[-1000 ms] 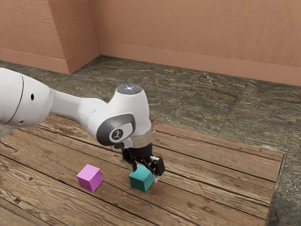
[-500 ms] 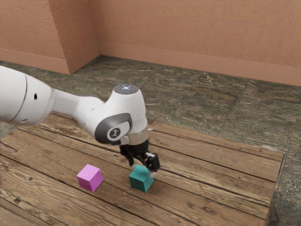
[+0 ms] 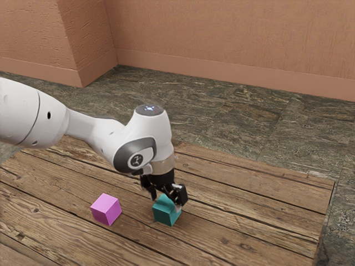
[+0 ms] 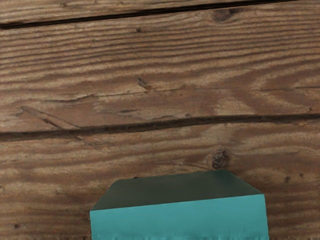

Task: Pick up the blue block with one arm, and put the blue block on the pink block with one arm

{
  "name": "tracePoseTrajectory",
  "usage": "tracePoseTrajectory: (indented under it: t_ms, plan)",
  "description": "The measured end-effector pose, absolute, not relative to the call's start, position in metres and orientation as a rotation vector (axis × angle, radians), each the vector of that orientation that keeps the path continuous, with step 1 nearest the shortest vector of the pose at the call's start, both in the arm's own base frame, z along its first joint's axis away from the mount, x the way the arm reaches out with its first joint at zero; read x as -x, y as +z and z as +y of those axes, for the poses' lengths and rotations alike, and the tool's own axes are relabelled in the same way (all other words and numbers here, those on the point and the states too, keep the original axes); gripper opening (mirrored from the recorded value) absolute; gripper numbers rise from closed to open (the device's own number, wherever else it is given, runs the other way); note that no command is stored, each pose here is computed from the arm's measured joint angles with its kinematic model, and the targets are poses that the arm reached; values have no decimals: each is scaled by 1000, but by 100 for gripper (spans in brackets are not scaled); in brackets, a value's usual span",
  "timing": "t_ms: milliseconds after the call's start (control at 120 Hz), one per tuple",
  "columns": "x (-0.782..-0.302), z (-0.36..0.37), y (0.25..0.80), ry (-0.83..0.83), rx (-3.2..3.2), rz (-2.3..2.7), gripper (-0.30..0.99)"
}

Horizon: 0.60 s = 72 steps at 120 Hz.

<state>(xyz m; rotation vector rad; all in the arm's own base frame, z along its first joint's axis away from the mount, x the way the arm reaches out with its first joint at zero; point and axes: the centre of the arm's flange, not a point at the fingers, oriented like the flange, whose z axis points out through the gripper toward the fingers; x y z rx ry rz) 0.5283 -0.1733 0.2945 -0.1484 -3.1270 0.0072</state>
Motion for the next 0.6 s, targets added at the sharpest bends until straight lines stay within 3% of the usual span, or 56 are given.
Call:
tracePoseTrajectory:
  t_ms: [600]
  plan:
    - [-535, -166, 271, 31, 99, -3142, 69]
